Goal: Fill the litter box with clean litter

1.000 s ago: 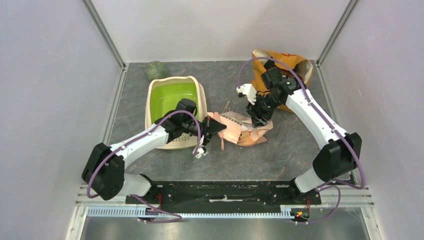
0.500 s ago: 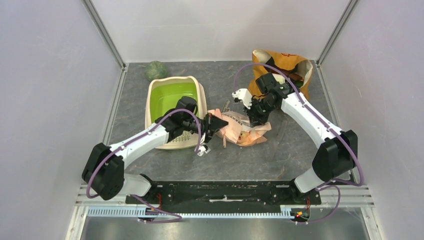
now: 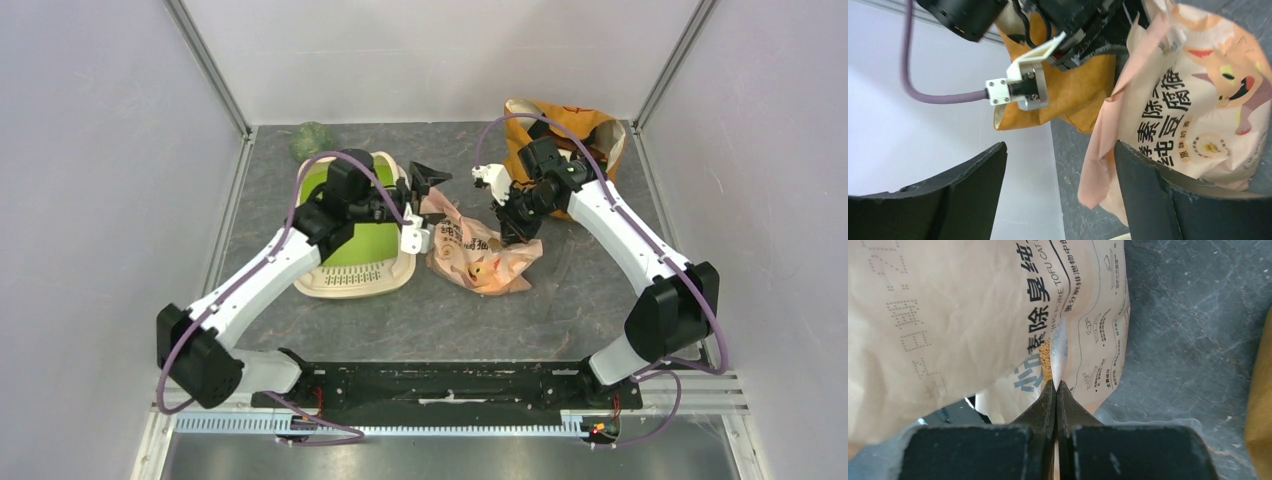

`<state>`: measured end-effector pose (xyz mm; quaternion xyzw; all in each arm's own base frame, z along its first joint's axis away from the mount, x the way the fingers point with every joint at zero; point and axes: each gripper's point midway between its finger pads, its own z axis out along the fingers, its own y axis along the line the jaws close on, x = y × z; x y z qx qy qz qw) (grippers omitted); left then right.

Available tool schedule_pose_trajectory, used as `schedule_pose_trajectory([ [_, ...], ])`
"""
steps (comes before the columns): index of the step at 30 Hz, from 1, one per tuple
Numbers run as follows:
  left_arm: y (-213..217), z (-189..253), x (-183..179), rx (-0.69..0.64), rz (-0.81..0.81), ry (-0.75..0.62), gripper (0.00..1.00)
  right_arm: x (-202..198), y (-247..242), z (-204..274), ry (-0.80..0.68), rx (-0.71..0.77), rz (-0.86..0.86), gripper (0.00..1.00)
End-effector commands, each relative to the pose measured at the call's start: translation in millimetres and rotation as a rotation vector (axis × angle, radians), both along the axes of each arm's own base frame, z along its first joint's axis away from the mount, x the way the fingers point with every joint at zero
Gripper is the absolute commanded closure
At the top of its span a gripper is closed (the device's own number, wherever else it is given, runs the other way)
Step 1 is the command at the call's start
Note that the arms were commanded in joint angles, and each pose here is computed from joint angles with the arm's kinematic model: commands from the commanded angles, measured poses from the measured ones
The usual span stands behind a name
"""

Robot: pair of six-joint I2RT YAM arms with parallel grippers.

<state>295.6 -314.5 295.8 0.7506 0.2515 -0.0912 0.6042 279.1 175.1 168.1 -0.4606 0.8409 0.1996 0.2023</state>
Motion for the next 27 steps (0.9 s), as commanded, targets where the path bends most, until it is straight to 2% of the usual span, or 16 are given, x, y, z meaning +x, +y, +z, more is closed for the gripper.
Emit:
schedule_pose_trajectory([
  [1, 11, 35, -51, -0.036, -0.075, 0.129, 0.13, -8, 18, 27, 0.073, 0.157, -0.021, 1.00],
  [3, 11, 30, -77, 0.040, -0.156, 0.139, 0.14, -7, 19, 27, 0.094, 0.176, -0.036, 1.00],
  [6, 0, 20, -108, 0.206, -0.238, 0.123, 0.20, -3, 20, 33, 0.106, 0.203, -0.060, 1.00],
  [11, -35, 4, -124, 0.344, -0.261, 0.156, 0.35, -1, 22, 36, 0.132, 0.220, -0.079, 1.00],
  [16, -71, -29, -119, 0.470, -0.187, 0.190, 0.37, -1, 20, 31, 0.143, 0.208, -0.098, 1.00],
  [20, -94, -47, -104, 0.533, -0.050, 0.208, 0.36, 0, 18, 30, 0.142, 0.201, -0.102, 1.00],
  [23, -107, -50, -90, 0.512, 0.032, 0.235, 0.36, 1, 16, 30, 0.139, 0.197, -0.107, 1.00],
  [27, -107, -64, -73, 0.522, 0.115, 0.204, 0.36, 0, 14, 30, 0.144, 0.200, -0.112, 1.00],
])
